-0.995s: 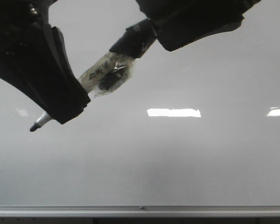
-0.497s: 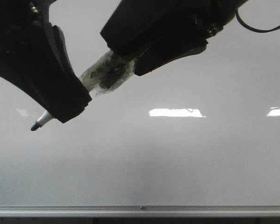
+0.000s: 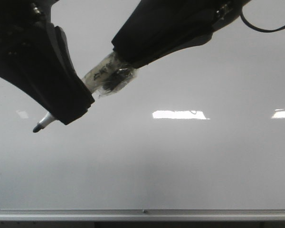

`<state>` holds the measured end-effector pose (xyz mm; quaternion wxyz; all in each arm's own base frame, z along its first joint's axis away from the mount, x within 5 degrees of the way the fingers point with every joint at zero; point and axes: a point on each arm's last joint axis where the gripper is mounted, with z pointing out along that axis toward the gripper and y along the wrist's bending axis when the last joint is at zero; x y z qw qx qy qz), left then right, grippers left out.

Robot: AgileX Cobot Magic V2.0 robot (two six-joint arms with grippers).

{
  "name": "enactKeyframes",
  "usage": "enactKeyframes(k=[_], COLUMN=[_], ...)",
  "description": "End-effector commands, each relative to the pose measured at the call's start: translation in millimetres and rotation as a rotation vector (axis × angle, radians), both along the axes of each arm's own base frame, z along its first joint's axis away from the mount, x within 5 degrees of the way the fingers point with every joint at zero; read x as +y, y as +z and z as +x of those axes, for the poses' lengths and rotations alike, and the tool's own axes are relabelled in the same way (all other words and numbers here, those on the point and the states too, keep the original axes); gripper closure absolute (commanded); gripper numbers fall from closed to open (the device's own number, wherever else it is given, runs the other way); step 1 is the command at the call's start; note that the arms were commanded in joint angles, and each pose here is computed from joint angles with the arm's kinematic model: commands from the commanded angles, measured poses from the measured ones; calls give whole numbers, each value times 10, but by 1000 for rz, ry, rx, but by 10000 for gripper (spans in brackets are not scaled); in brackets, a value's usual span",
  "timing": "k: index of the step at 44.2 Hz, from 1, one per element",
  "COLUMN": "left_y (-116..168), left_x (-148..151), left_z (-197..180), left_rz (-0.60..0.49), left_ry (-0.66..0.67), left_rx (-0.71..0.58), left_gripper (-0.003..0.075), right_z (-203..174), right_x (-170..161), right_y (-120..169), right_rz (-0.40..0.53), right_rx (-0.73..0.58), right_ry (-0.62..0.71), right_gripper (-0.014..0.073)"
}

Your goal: Write number 4 on whiteboard

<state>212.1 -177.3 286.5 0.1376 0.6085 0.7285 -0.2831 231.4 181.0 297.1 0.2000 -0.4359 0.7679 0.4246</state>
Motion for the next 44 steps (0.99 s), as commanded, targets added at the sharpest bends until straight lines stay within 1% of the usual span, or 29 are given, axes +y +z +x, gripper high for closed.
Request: enactKeyframes(k=[1, 4, 5, 6, 7, 10, 13, 18, 22, 25, 28, 34, 36, 39, 44], left_y=[209, 210, 211, 212, 214, 218, 220, 224, 224, 225, 225, 225, 225, 225, 225], left_x=[-43, -45, -48, -49, -52, -58, -62, -66, -67, -67, -67, -67, -67, -67, -67], left_z=[-38, -29, -19, -12, -6, 17, 36, 50, 52, 56, 56, 56, 56, 56, 56], left_rz=[-86, -88, -90, -92, -96, -103, -108, -114, -115, -116, -116, -116, -116, -116, -116], left_ry=[14, 22, 33, 38, 44, 60, 74, 85, 86, 89, 89, 89, 89, 89, 89], left_rx=[-44, -50, -56, -61, -66, -85, -101, -112, -114, -117, -117, -117, -117, -117, -117], left_gripper=[600, 451, 377, 339, 269, 132, 69, 66, 101, 160, 267, 542, 630, 737, 741], right_z=[-21, -12, -12, -11, -11, -32, -73, -203, -316, -392, -478, -599, -612, -605, -527], right_x=[-26, -91, -133, -169, -208, -358, -535, -829, -1038, -1191, -1344, -1597, -1644, -1685, -1731], right_y=[220, 246, 264, 265, 283, 298, 270, 234, 238, 276, 343, 532, 569, 596, 662], right_rz=[75, 69, 69, 64, 61, 31, -16, -63, -71, -63, -50, -18, -11, -5, 2], right_rx=[-39, -45, -47, -50, -57, -70, -76, -111, -177, -247, -333, -473, -502, -528, -560], right_ry=[-3, -20, -36, -49, -66, -128, -207, -374, -533, -666, -796, -1023, -1066, -1109, -1154], right_gripper=[660, 657, 655, 655, 655, 655, 655, 655, 655, 655, 655, 655, 655, 655, 655])
